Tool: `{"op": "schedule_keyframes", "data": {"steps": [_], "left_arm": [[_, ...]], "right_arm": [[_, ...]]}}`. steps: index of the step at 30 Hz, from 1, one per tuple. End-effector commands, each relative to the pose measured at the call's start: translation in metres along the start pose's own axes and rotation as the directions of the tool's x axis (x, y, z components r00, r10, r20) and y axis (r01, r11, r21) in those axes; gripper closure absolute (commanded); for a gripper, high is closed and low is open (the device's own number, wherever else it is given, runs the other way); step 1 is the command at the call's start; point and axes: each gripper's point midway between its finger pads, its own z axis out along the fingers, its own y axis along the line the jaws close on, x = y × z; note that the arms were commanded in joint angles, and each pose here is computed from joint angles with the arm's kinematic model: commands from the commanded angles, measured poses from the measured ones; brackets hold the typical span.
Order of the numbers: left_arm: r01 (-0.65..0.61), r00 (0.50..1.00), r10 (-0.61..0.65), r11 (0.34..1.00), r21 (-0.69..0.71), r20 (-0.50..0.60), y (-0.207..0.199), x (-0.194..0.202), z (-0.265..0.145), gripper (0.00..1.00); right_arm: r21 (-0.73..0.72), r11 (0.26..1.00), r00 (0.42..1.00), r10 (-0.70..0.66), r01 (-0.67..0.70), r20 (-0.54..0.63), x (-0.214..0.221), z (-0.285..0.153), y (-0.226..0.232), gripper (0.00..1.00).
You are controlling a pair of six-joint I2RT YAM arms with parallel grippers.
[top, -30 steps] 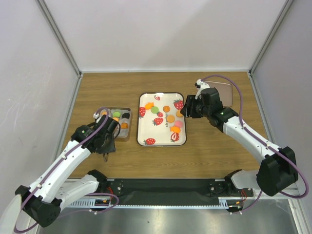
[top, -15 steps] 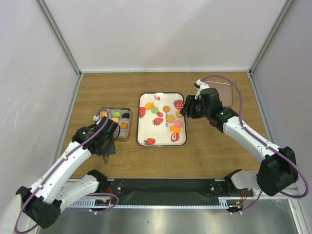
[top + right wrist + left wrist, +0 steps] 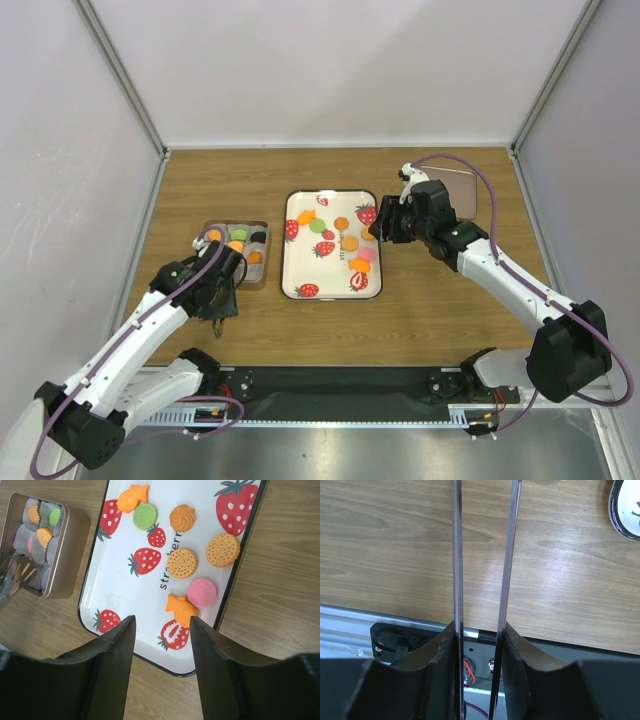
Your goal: Pack the cookies
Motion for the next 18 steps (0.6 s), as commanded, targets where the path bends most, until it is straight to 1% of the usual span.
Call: {"op": "schedule_keyframes", "data": {"steps": [1, 12, 18], "left_arm": [[0.007, 1.0, -0.007, 1.0, 0.018, 0.024, -0.0008, -0.005, -0.002, 0.59], [0.003, 1.0, -0.003, 1.0, 0.014, 0.028, 0.0002, -0.0078, -0.0043, 0.55], [0.006, 0.999, -0.006, 1.0, 0.014, 0.036, 0.0008, -0.0107, -0.0073, 0.55]], "right_arm": [[-0.028, 0.999, 0.999, -0.015, 0.017, 0.049, -0.0173, -0.003, 0.0103, 0.47], [-0.026, 1.0, 0.999, -0.015, 0.017, 0.052, -0.0178, -0.0024, 0.0099, 0.47], [-0.027, 0.999, 0.999, -0.016, 0.018, 0.051, -0.0176, -0.0024, 0.0105, 0.47]]}}
